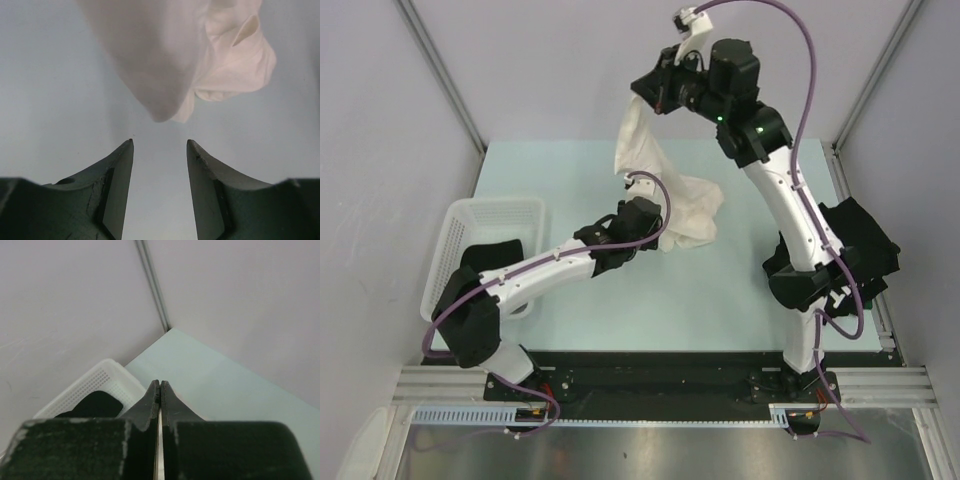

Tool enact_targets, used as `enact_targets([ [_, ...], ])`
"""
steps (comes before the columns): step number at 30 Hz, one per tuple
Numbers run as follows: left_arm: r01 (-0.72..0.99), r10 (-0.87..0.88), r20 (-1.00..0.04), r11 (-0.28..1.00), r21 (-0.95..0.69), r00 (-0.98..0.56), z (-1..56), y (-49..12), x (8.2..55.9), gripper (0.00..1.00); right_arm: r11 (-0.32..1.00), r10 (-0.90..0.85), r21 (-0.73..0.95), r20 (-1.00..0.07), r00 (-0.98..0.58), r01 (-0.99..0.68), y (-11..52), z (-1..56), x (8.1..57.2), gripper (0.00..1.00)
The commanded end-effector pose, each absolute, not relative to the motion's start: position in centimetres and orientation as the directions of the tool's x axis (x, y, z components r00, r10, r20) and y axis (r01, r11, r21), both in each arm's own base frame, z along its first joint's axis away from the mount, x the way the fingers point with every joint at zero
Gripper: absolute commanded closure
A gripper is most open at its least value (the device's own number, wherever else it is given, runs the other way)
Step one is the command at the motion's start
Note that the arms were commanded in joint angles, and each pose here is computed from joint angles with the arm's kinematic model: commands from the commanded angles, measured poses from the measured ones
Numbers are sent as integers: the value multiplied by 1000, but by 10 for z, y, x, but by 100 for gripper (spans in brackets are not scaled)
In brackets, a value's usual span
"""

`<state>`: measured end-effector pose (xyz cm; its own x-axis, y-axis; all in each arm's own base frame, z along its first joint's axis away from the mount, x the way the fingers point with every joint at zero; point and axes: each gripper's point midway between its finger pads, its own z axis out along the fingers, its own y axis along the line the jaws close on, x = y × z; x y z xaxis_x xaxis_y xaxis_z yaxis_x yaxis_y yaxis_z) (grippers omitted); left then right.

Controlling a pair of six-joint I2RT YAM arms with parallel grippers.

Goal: Fold and stack the t-shirts
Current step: Flatten out the tshirt

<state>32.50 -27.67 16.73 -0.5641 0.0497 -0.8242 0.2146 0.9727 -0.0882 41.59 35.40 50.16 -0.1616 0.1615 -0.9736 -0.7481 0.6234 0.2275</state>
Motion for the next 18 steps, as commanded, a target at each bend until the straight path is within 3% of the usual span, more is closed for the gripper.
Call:
enact_targets([
  [1,207,12,-834,971,-123,-551,173,-283,331,48,682,296,138,-950,98,-718,278,609,389,100],
  [5,228,20,-835,965,-126,-550,176,-295,337,48,741,301,130,-941,153,-659,231,627,391,100],
  [12,254,48,-828,960,-116,-559,170,-305,341,48,849,248,149,-960,133,-507,147,605,420,100],
  [18,274,69,-824,956,-107,-562,167,-313,346,48,865,221,158,-972,78,-477,135,580,430,100],
])
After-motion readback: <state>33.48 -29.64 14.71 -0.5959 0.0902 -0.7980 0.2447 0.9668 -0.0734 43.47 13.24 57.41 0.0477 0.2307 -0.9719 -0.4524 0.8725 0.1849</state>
